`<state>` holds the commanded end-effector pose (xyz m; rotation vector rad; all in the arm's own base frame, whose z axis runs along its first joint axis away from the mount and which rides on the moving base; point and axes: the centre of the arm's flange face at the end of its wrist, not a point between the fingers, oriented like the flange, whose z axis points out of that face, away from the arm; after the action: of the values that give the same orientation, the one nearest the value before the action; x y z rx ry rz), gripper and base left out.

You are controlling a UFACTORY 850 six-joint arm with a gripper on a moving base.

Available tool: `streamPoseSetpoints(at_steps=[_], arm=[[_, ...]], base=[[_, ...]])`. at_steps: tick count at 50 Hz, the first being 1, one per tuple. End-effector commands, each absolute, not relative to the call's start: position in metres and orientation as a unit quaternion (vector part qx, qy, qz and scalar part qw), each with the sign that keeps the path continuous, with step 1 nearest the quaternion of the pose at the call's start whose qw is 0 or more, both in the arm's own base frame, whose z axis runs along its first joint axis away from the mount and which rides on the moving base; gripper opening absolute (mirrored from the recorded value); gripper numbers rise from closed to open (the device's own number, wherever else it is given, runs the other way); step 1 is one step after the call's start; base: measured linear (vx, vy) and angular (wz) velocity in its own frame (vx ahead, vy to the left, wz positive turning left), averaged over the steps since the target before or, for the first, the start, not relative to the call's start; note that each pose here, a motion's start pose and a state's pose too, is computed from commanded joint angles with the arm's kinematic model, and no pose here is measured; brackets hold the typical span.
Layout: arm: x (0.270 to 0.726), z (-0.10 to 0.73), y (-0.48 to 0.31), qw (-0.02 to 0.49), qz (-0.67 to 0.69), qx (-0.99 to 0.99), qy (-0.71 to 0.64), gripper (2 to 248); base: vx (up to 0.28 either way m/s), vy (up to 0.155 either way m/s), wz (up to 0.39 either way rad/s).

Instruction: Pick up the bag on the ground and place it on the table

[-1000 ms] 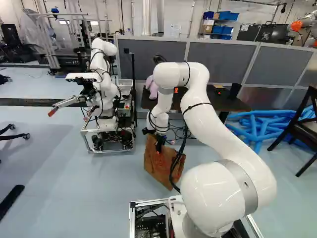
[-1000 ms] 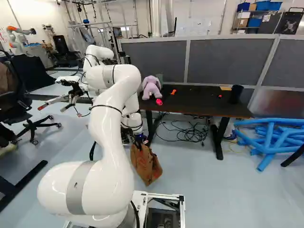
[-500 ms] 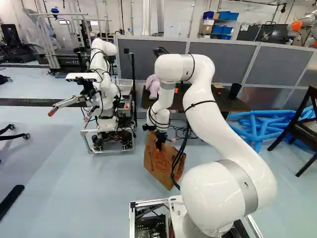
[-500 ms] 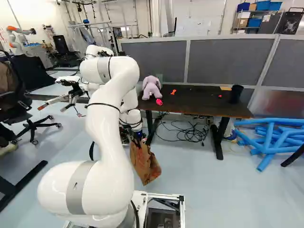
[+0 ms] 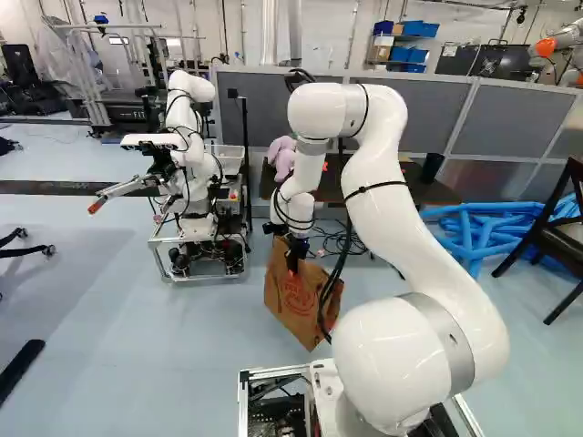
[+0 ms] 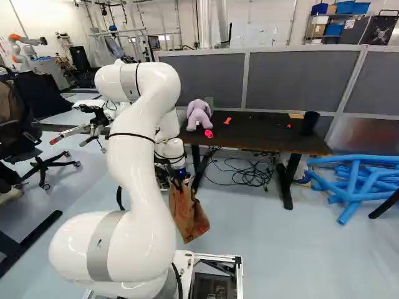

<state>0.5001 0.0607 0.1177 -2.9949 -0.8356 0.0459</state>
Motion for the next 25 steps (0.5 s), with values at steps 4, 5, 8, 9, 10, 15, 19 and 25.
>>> streamPoseSetpoints(at_steps=[4,5,8,9,10,15,19,25], arm=[[0.497,0.124,0.061,0.016,0.013,-0.963,-0.268,26],[0.496,0.125,0.061,0.016,0.013,-0.963,-0.268,26],[0.494,0.13,0.061,0.016,0.012,-0.963,-0.268,26],[0.493,0.131,0.061,0.016,0.012,-0.963,-0.269,26],[0.492,0.133,0.061,0.016,0.011,-0.963,-0.269,26],[0.488,0.141,0.06,0.015,0.009,-0.963,-0.269,26],[0.485,0.147,0.06,0.015,0.007,-0.963,-0.269,26],[0.48,0.156,0.06,0.015,0.005,-0.963,-0.27,26]], base=[[0.0,0.0,0.0],[0.0,0.0,0.0],[0.0,0.0,0.0],[0.0,0.0,0.0],[0.0,0.0,0.0],[0.0,0.0,0.0],[0.0,0.0,0.0],[0.0,0.0,0.0]])
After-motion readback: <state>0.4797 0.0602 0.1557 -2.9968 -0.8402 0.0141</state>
